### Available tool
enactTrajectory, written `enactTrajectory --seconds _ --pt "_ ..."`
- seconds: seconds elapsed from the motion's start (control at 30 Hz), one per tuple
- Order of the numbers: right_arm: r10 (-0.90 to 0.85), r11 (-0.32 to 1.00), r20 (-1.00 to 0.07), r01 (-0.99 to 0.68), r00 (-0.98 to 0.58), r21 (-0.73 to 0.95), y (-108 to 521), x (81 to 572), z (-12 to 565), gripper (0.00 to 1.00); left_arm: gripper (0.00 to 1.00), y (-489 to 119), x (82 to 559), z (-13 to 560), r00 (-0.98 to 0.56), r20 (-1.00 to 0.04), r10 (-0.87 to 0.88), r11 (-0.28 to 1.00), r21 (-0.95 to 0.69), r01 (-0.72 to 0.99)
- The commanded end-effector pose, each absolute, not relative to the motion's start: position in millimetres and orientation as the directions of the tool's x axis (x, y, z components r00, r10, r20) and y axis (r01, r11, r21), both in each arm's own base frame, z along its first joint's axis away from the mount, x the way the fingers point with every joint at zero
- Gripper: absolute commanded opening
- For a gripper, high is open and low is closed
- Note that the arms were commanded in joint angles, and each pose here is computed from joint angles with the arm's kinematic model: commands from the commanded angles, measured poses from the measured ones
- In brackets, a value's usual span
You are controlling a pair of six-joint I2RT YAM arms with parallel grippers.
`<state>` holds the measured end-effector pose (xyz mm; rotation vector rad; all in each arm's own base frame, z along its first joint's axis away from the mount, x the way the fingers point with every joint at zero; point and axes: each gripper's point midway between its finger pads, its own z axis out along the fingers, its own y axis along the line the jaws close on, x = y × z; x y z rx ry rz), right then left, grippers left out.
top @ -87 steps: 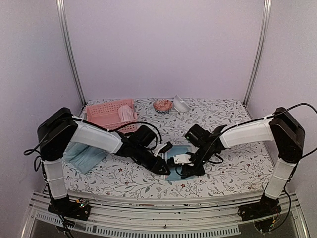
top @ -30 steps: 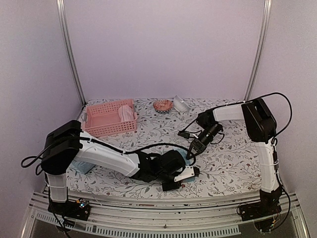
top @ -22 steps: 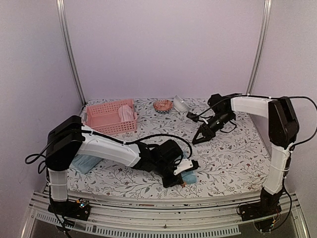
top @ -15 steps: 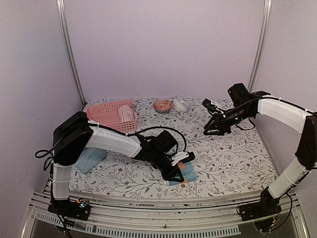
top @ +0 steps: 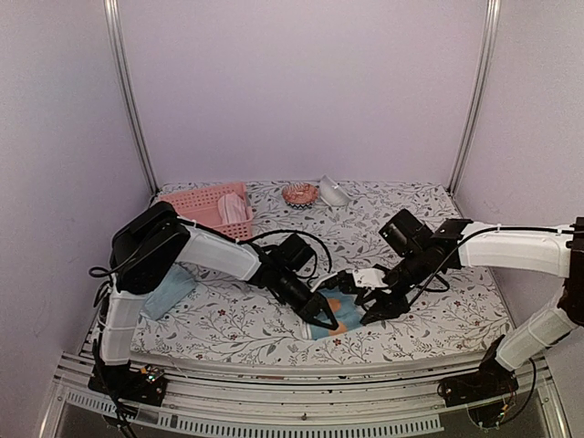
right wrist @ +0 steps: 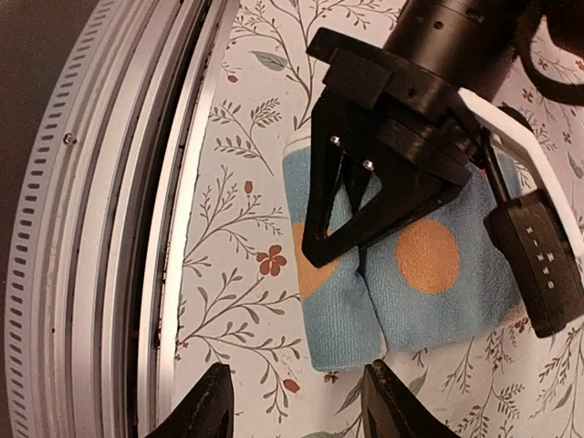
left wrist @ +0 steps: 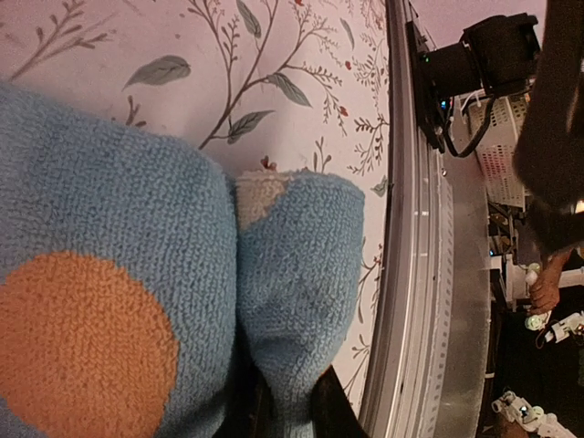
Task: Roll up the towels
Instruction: Roll the towel at the center of the board.
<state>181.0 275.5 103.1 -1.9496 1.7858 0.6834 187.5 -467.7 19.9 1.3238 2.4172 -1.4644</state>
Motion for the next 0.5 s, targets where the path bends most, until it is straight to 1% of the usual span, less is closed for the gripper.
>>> enactTrajectory --seconds 0.0,0.17,0.23,0.27,0.4,0.43,0.47 --pt "-0.835 -0.127 -0.514 -0.978 0.194 -0.163 295.2 197.2 79.7 0.49 0.1 -434.1 187.6 -40.7 -0.719 -0.217 0.66 0.394 -0.715 0.578" --pt "-0.867 -0.165 -0.434 -0.963 0.245 -0.213 307.5 199.2 43.1 0.5 0.1 -432.8 191.6 -42.7 -0.727 -0.212 0.654 0.398 -0.72 0.568" --pt "-0.873 -0.197 -0.409 -0.959 0.267 -0.204 308.9 194.1 27.3 0.47 0.1 -434.2 193.4 -41.7 -0.727 -0.215 0.652 0.392 -0.725 0.566" --pt "-0.875 -0.211 -0.399 -0.959 0.272 -0.19 308.7 190.8 20.3 0.43 0.11 -434.8 194.3 -40.7 -0.727 -0.216 0.652 0.39 -0.726 0.566" --pt "-0.878 -0.232 -0.395 -0.963 0.269 -0.138 308.9 182.7 8.9 0.21 0.11 -435.3 196.6 -37.6 -0.723 -0.228 0.652 0.381 -0.727 0.572" --pt "-0.878 -0.238 -0.395 -0.963 0.27 -0.129 308.4 180.7 8.4 0.15 0.12 -435.5 197.1 -36.0 -0.721 -0.235 0.652 0.376 -0.726 0.576" --pt "-0.876 -0.244 -0.401 -0.964 0.267 -0.109 308.6 177.2 8.8 0.12 0.13 -436.0 197.8 -33.3 -0.719 -0.247 0.65 0.371 -0.722 0.584"
